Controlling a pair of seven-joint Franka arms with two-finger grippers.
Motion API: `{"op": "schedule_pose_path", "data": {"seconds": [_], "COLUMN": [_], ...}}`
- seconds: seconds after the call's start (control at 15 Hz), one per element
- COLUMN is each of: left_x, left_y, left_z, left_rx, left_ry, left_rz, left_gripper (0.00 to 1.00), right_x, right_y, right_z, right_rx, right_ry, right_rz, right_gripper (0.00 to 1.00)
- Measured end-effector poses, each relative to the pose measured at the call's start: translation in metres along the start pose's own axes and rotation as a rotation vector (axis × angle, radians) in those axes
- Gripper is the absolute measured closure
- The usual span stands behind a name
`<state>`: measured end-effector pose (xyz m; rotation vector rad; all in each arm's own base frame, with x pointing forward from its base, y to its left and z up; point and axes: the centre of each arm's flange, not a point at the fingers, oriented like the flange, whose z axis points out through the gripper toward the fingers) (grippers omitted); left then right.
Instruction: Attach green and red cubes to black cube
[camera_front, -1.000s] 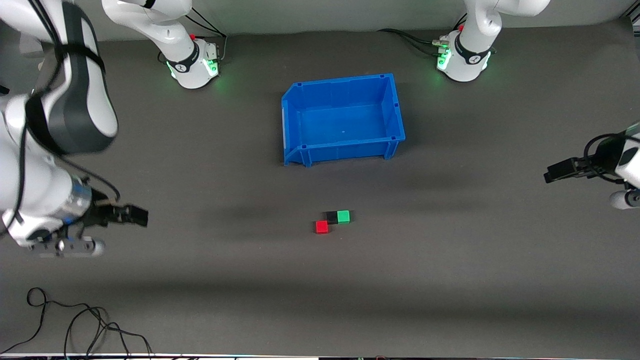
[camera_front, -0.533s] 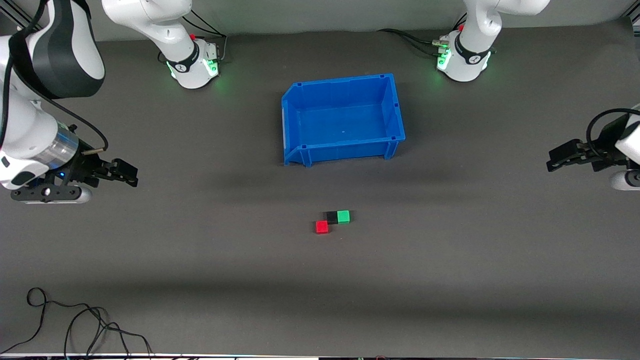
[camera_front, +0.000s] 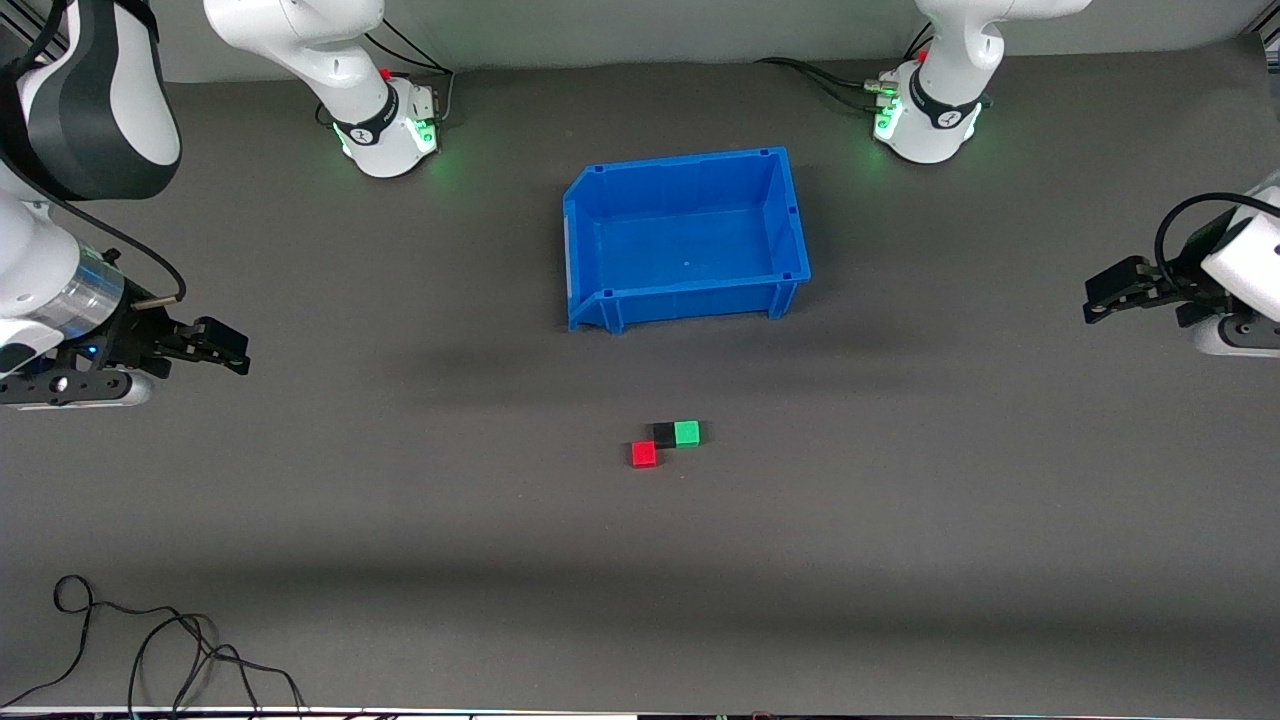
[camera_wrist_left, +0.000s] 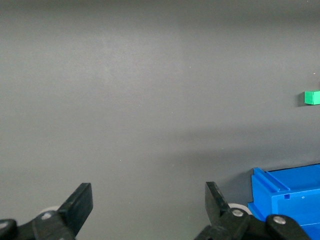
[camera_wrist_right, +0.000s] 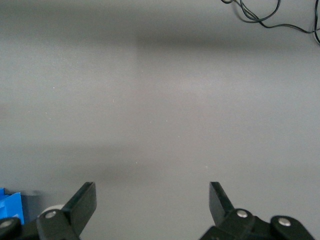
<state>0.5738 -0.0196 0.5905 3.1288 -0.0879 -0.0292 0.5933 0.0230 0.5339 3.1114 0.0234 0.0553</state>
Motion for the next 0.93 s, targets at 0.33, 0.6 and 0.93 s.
{"op": "schedule_pose_path", "data": {"seconds": [0.33, 0.6, 0.93], "left_x": [0.000, 0.000, 0.000], "left_y": [0.000, -0.002, -0.004], "left_z": [0.002, 0.002, 0.003], "left_rx": [0.001, 0.001, 0.001], "left_ry": [-0.004, -0.005, -0.006], "left_rz": [-0.001, -0.003, -0.006], "left_gripper": [0.00, 0.00, 0.00], "right_x": [0.001, -0.005, -0.006], "right_y": [-0.001, -0.004, -0.002], "right_z": [-0.002, -0.003, -0.041], "right_rx": [0.001, 0.041, 0.046], "right_ry": [0.003, -0.051, -0.054], "right_rz": [-0.001, 0.008, 0.010], "right_gripper": [0.00, 0.00, 0.00]}}
